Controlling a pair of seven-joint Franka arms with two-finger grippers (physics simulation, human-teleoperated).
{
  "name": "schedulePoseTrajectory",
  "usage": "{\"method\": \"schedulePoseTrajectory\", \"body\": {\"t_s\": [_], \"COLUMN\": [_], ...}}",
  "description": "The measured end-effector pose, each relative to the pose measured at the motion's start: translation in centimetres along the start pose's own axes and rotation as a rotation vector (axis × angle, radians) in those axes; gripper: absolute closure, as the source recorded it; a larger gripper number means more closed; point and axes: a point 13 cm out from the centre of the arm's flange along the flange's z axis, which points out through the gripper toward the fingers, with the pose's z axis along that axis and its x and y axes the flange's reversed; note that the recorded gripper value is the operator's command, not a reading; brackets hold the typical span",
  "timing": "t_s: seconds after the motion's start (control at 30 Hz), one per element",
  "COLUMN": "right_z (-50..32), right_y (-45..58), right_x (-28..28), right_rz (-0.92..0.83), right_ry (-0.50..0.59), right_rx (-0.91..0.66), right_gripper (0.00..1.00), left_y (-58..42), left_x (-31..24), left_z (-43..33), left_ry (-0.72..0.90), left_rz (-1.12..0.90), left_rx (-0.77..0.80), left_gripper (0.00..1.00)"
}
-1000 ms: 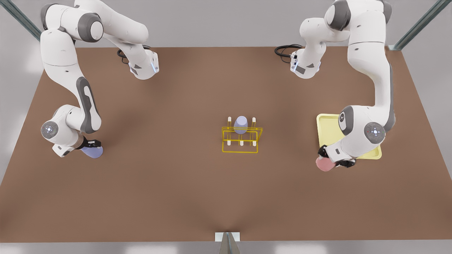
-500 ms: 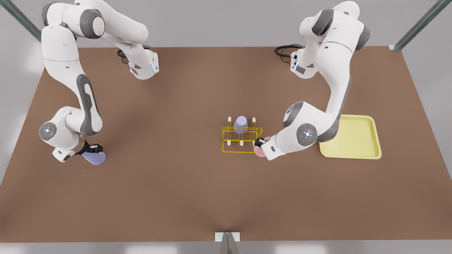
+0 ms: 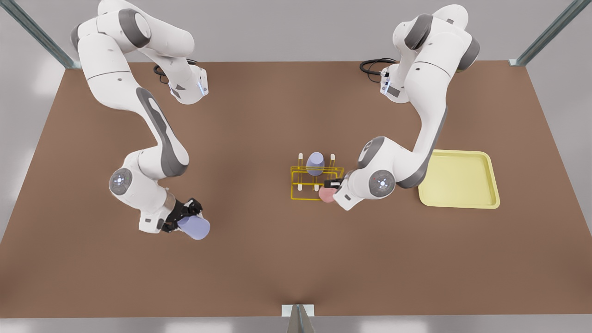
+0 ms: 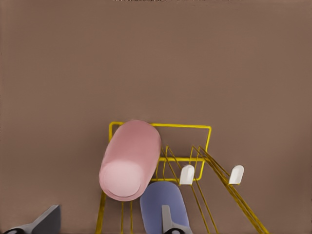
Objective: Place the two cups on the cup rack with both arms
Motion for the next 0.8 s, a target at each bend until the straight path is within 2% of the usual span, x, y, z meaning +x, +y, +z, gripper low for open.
{"method": "schedulePoseTrajectory", "body": {"t_s": [0.07, 0.17, 0.2, 0.3, 0.5, 0.8], "right_z": [-0.4, 0.0, 0.4, 1.7, 2.7, 5.0], "right_y": [3.6, 8.3, 10.0, 15.4, 23.5, 31.1], "right_x": [-2.5, -5.8, -6.8, -9.6, -11.4, -9.5], "right_rz": [-0.041, -0.082, -0.096, -0.128, -0.184, -0.244], "right_ry": [-0.035, -0.081, -0.094, -0.129, -0.142, -0.077], "right_rx": [-0.04, -0.11, -0.135, -0.214, -0.291, -0.381], "right_gripper": [0.2, 0.2, 0.2, 0.2, 0.2, 0.2], "left_y": [3.0, 15.5, 18.7, 24.6, 26.6, 26.5], "left_x": [-2.4, -5.5, -5.0, 1.9, 5.5, 7.0], "left_z": [-4.8, -15.5, -18.8, -23.9, -24.4, -23.7], "left_ry": [-0.059, -0.179, -0.209, -0.219, -0.109, -0.023], "left_rz": [-0.053, -0.159, -0.178, -0.182, -0.09, 0.041], "left_rx": [0.004, -0.081, -0.109, -0.226, -0.26, -0.247], "left_gripper": [0.0, 0.0, 0.0, 0.0, 0.0, 0.0]}}
